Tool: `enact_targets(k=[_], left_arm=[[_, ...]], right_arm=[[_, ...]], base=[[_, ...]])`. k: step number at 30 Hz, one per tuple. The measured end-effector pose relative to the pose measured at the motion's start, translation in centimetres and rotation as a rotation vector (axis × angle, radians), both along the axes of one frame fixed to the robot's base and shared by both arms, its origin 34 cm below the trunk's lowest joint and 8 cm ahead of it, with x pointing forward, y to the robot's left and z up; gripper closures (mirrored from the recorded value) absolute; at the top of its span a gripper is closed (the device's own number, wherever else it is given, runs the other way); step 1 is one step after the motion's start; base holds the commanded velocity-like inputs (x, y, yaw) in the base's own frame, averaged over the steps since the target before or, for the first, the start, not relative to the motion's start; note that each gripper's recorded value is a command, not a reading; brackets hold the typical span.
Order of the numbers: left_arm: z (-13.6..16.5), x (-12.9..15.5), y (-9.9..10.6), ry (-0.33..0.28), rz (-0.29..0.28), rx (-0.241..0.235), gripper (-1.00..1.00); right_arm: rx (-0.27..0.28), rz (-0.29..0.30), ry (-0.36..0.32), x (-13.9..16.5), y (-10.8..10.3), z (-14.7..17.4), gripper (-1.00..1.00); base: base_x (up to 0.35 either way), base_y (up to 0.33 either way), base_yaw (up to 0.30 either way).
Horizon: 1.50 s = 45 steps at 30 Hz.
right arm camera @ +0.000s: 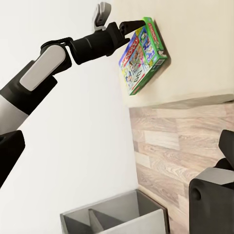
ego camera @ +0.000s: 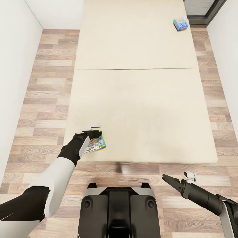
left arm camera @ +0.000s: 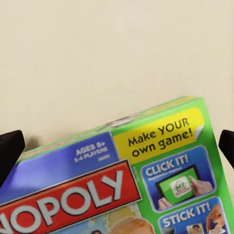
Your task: Put all the toys in the child's room - the three board games (two on the bed and one on the table), the two jigsaw puzzles on the table, and the tennis ball on the table - inside the toy box on the table in the child's room.
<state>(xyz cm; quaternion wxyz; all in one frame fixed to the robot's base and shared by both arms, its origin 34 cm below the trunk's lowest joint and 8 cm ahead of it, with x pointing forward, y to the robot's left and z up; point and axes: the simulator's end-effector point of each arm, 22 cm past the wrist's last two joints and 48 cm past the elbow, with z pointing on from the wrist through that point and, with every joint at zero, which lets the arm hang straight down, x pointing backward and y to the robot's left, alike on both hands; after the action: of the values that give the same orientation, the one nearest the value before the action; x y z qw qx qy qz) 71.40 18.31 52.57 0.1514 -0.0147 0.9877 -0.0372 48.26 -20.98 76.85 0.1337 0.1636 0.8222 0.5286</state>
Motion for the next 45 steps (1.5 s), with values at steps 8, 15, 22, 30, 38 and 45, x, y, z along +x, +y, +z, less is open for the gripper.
enact_targets(k=[8,15,22,30,38,45], left_arm=[[0.0,0.0,0.0,0.0,0.0,0.0,-1.0],[0.0,0.0,0.0,0.0,0.0,0.0,-1.0],[0.0,0.0,0.0,0.0,0.0,0.0,-1.0],[0.0,0.0,0.0,0.001,0.001,0.0,-1.0],[0.0,0.0,0.2,0.002,0.001,0.003,-1.0],[0.0,0.0,0.1,0.001,0.001,0.001,-1.0]], right_arm=[[0.001,0.0,0.0,0.0,0.0,0.0,-1.0],[-0.022,0.0,0.011,-0.1,-0.2,-0.5,-1.0],[-0.054,-0.003,0.027,-0.2,-0.5,-1.2,-1.0],[-0.057,-0.004,0.029,-0.2,-0.5,-1.3,-1.0],[-0.057,-0.005,0.029,-0.2,-0.5,-1.3,-1.0],[-0.057,-0.004,0.029,-0.2,-0.5,-1.3,-1.0]], base=[[-0.077,0.0,0.0],[-0.014,0.0,0.0],[-0.027,0.0,0.0],[-0.133,0.0,0.0],[-0.04,0.0,0.0],[-0.06,0.0,0.0]])
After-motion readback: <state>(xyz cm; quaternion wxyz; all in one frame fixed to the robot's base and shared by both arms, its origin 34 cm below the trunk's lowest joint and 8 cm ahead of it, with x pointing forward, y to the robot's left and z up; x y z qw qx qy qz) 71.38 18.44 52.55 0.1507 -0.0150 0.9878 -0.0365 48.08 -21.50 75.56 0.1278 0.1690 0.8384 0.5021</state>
